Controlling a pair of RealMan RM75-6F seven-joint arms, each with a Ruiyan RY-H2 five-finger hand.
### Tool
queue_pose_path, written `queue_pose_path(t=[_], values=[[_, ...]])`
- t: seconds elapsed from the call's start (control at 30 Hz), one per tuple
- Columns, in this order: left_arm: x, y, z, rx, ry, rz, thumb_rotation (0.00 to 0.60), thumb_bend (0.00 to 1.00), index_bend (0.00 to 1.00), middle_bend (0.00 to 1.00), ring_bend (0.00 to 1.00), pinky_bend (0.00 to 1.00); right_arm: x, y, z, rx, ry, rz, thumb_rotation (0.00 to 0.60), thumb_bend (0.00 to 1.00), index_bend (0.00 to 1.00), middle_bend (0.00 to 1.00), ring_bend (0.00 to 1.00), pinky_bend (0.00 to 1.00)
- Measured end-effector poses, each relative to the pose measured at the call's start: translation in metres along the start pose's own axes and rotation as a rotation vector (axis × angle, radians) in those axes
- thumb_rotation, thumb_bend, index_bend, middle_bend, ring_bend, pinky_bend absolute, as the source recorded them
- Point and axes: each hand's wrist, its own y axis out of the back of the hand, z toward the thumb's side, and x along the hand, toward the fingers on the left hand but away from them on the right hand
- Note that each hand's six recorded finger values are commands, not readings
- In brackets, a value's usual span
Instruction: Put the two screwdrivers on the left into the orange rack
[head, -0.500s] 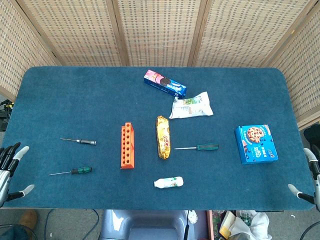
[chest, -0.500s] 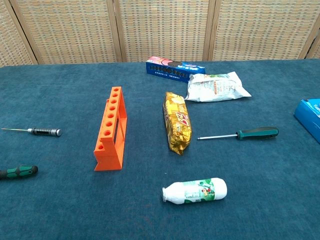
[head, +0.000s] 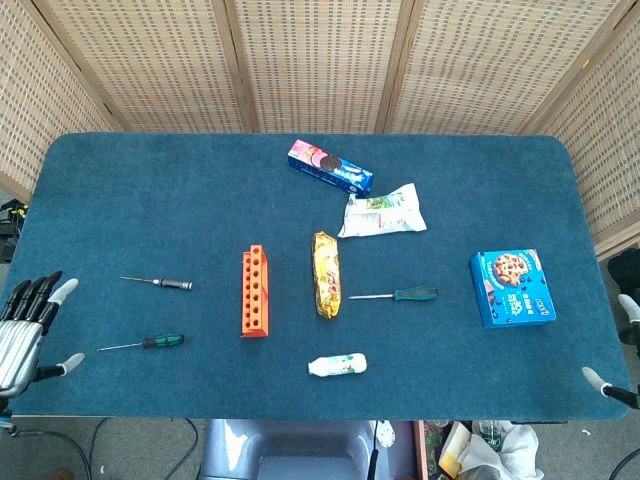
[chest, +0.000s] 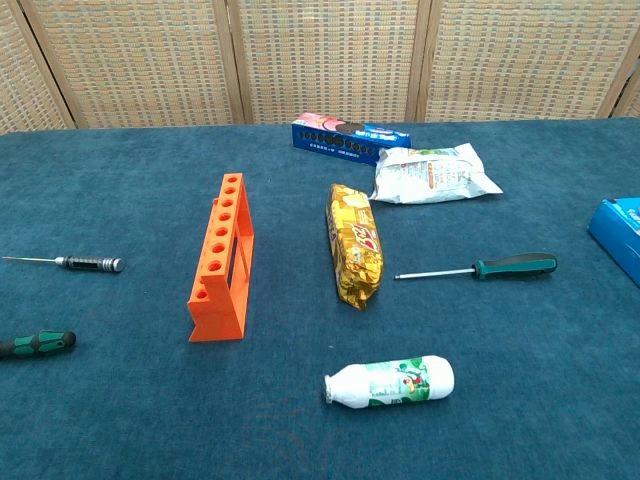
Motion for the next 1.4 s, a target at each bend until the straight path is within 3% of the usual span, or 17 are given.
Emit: queue_pose_path(t=[0.1,0.27,0.5,0.7,1.0,1.4], values=[[0.025,-0.009,0.003,-0.005,-0.032,-0.037,0.6,0.11,0.24,0.0,0.0,0.0,-0.002,0.0,-0.002,-0.003,-0.007,0.004,0.6,0.0,0.0,0.0,0.0,0.0],[0.075,-0.032,0.013,0.023,-0.087,-0.135,0.6,0.17,0.4,0.0,0.0,0.0,-0.006,-0.004,-0.003,-0.012,-0.017,0.02,0.6,0.0,0.0,0.0,0.0,0.0],[0.145,-0.072,0.029,0.098,-0.106,-0.215,0.6,0.25,0.41,0.0,0.0,0.0,-0.009,-0.006,-0.007,-0.016,-0.035,0.034,0.6,0.0,0.0,0.0,0.0,0.0],[0.177,-0.099,0.041,0.126,-0.062,-0.249,0.6,0.3,0.44,0.0,0.0,0.0,-0.013,-0.009,-0.011,-0.02,-0.045,0.049,0.6,0.0,0.0,0.0,0.0,0.0],[0.186,-0.118,0.055,0.134,-0.065,-0.291,0.6,0.32,0.46,0.0,0.0,0.0,-0.018,-0.012,-0.015,-0.019,-0.065,0.067,0.6,0.0,0.0,0.0,0.0,0.0],[0.181,-0.128,0.064,0.135,-0.077,-0.287,0.6,0.34,0.46,0.0,0.0,0.0,-0.018,-0.012,-0.015,-0.025,-0.063,0.069,0.6,0.0,0.0,0.0,0.0,0.0]])
